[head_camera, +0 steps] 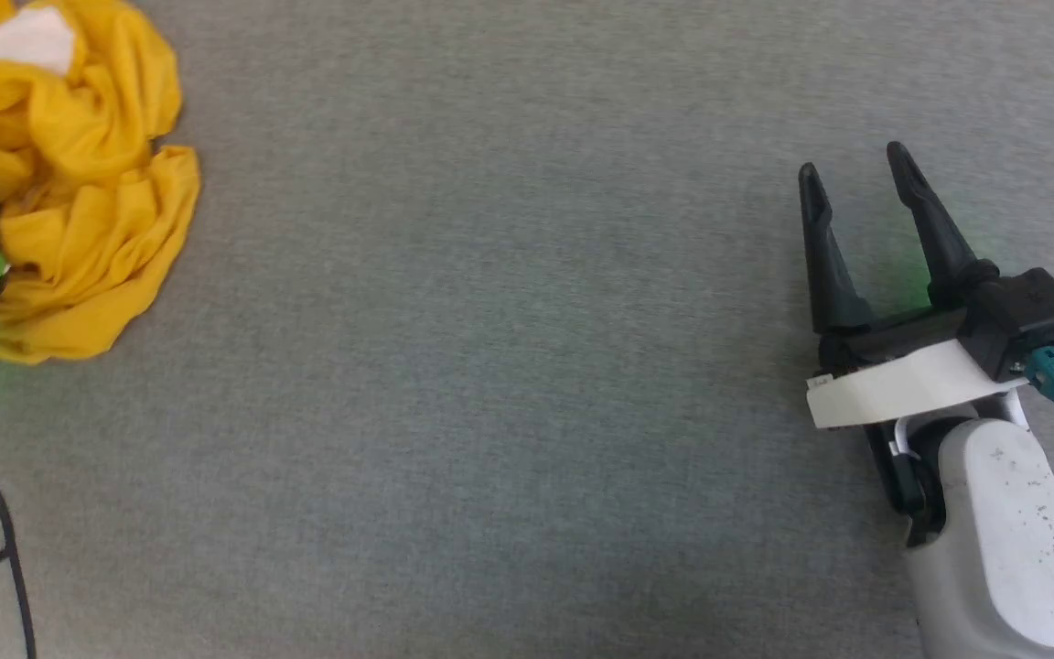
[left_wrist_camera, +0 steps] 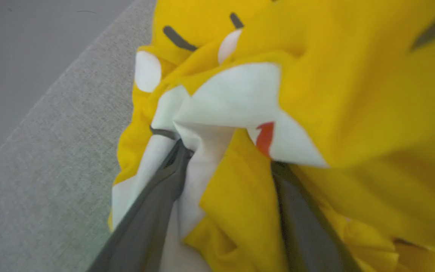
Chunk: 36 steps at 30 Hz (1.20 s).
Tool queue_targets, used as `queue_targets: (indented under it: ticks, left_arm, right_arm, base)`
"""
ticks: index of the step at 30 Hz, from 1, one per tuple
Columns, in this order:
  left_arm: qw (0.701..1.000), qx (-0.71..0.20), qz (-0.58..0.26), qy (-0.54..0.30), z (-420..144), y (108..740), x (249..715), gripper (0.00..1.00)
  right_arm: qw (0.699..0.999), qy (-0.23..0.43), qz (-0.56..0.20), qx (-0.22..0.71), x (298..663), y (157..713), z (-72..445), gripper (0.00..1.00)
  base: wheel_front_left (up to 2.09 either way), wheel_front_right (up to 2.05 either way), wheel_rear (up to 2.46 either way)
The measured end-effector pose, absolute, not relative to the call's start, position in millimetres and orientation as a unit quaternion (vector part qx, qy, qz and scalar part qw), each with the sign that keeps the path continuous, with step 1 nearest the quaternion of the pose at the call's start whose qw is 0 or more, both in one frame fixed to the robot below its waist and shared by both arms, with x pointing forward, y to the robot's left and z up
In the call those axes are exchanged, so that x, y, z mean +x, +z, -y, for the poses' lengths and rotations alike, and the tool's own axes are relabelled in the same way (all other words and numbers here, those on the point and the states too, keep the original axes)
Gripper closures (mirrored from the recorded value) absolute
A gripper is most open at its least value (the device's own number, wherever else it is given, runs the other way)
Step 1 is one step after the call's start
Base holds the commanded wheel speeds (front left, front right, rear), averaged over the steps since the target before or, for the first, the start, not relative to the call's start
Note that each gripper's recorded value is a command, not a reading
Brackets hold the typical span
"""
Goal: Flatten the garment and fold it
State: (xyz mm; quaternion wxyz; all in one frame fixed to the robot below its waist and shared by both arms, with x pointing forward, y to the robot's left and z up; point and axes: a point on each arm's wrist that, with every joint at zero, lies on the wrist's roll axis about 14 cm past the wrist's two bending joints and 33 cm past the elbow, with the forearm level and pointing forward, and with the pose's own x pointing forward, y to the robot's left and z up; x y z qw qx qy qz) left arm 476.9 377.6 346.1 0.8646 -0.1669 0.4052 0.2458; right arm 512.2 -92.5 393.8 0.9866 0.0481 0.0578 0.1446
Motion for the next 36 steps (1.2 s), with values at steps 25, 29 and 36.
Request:
queue_targets:
  ticks: [25,29,36]
  left_arm:
    - [0.962,0.030,0.271,-0.032,-203.7,739.7,498.1,1.00]
    - [0.951,-0.005,0.288,-0.117,-135.0,761.0,489.7,1.00]
    - [0.939,-0.058,0.215,-0.262,-16.7,727.6,484.6,1.00]
  right_arm:
    - [0.997,0.058,0.026,0.049,424.0,500.8,160.1,0.00]
    - [0.997,0.038,0.043,0.045,410.3,515.4,175.5,0.00]
    - [0.997,-0.006,0.059,0.041,388.9,528.9,207.1,0.00]
  base:
    - [0.00,0.00,0.00]
    - [0.00,0.00,0.00]
    - [0.00,0.00,0.00]
